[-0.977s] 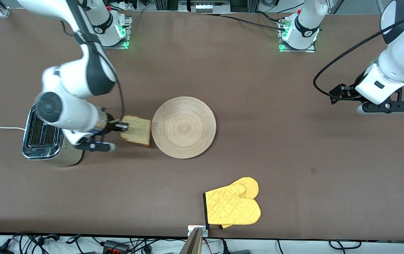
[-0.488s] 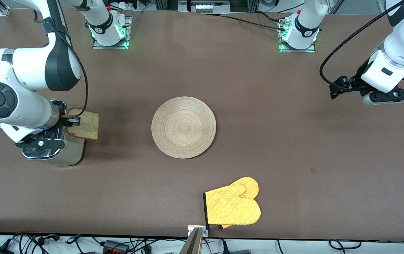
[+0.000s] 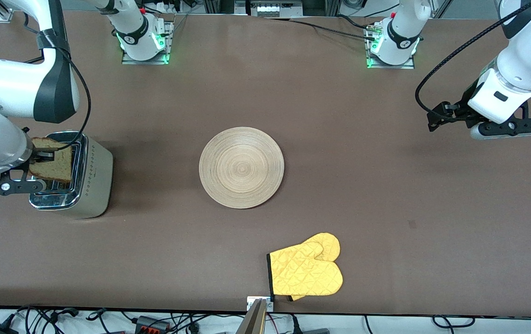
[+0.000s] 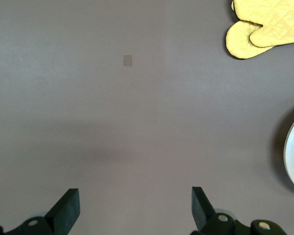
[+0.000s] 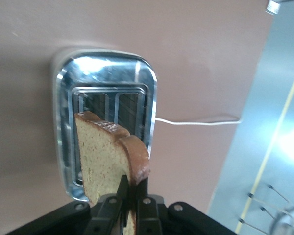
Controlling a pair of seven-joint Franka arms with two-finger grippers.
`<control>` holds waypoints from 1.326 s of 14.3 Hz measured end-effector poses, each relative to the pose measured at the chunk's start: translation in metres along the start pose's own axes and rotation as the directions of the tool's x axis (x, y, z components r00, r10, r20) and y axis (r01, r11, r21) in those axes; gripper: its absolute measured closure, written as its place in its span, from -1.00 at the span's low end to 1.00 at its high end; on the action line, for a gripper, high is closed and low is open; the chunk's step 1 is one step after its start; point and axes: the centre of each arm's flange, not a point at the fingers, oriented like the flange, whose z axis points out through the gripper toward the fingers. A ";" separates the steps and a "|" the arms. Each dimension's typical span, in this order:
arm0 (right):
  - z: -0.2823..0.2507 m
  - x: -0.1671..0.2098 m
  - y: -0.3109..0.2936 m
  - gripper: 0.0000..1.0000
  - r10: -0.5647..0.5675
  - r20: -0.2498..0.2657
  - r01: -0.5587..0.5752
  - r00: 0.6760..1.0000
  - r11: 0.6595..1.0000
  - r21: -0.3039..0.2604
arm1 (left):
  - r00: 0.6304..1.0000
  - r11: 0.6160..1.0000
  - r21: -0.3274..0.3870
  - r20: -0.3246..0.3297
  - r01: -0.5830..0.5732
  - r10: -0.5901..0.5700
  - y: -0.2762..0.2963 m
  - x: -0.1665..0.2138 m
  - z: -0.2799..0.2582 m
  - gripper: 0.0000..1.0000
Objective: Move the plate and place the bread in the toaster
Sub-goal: 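Lift the bread and carry it over the toaster with the right gripper, then lower the bread into the toaster slot with the right gripper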
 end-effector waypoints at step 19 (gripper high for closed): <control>0.051 0.023 -0.026 0.82 -0.046 0.025 0.047 0.999 0.998 -0.042 | 0.998 0.999 0.000 0.042 -0.051 0.051 -0.012 -0.004 0.005 -1.00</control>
